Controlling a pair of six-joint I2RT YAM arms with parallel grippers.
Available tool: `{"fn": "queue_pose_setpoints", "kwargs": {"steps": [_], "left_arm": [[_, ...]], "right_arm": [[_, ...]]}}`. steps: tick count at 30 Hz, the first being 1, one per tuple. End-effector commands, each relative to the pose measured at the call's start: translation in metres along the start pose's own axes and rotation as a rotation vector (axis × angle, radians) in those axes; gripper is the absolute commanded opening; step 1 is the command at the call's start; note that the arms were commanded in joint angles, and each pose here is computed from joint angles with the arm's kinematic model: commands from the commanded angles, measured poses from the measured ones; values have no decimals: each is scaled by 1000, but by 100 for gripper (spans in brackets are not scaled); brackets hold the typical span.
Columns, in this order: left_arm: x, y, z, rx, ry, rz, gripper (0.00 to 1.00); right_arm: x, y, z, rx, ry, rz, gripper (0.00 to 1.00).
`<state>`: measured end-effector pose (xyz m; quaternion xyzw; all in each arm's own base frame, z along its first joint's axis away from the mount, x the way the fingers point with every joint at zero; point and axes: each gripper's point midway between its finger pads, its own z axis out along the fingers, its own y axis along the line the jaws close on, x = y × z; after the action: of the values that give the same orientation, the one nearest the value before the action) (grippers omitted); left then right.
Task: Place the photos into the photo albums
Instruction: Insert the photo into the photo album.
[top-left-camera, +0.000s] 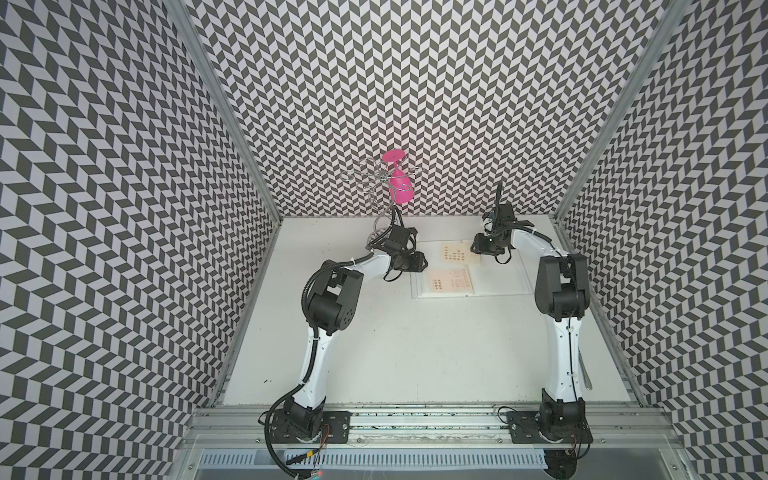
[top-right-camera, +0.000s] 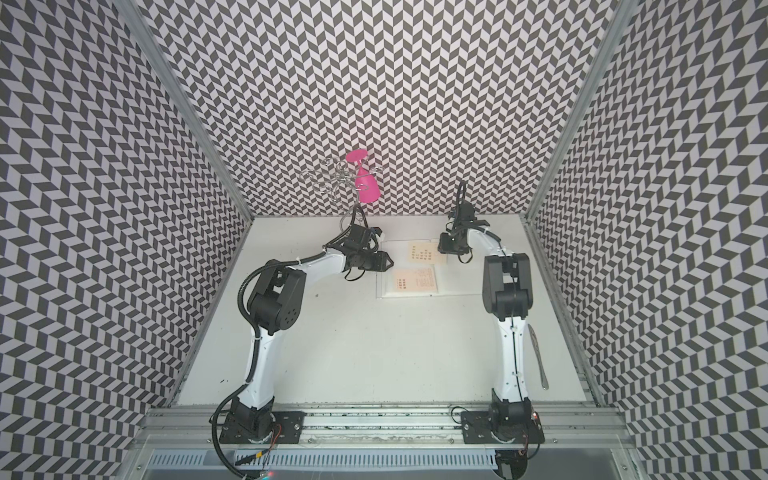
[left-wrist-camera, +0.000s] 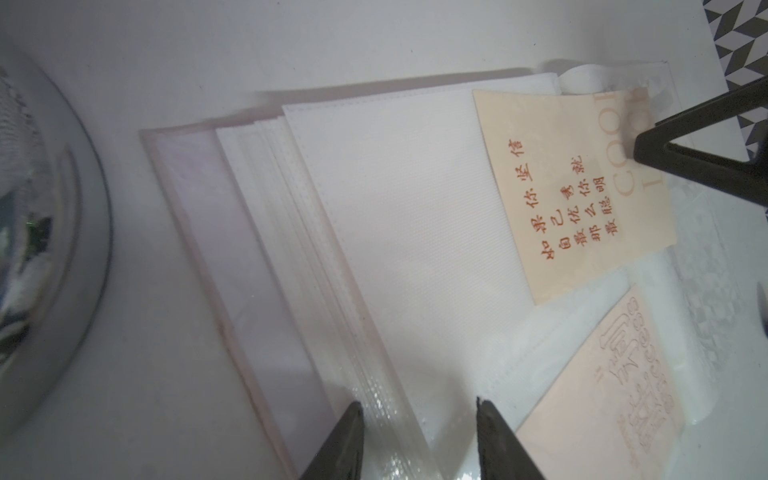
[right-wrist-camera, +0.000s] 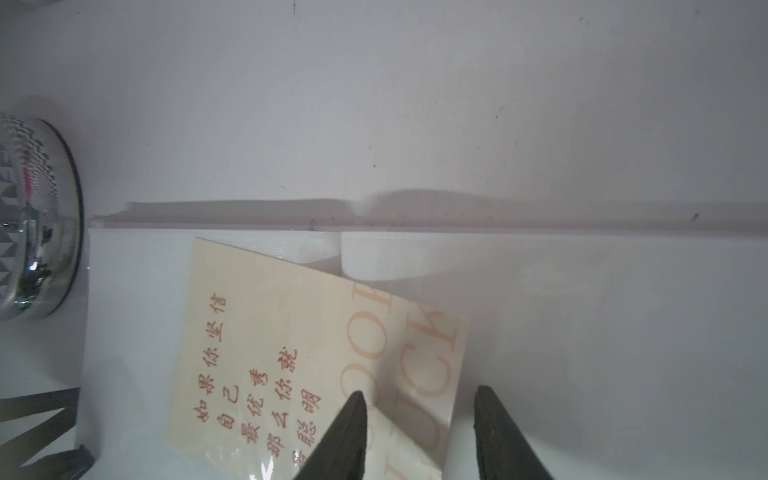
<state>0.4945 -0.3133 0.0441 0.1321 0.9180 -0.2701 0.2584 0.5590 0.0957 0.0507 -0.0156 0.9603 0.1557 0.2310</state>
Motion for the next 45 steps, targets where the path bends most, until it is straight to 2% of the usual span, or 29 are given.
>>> {"fn": "queue_pose_setpoints", "kwargs": {"steps": [1, 27, 37, 42, 45], "left_arm": [[42, 18, 15, -52, 121, -37, 46], [47, 21, 19, -51, 132, -51, 46], [45, 19, 19, -46, 127, -51, 46], [45, 18, 18, -41, 127, -54, 46], [46, 18, 19, -37, 128, -57, 46]], "right_arm": [[-7, 4, 1, -9, -27, 1, 43], [-5, 43, 29, -54, 2, -67, 43], [-5, 58, 24, -82, 1, -79, 43], [-12, 56, 15, -44, -23, -81, 44], [-16, 59, 10, 6, -38, -104, 48]]}}
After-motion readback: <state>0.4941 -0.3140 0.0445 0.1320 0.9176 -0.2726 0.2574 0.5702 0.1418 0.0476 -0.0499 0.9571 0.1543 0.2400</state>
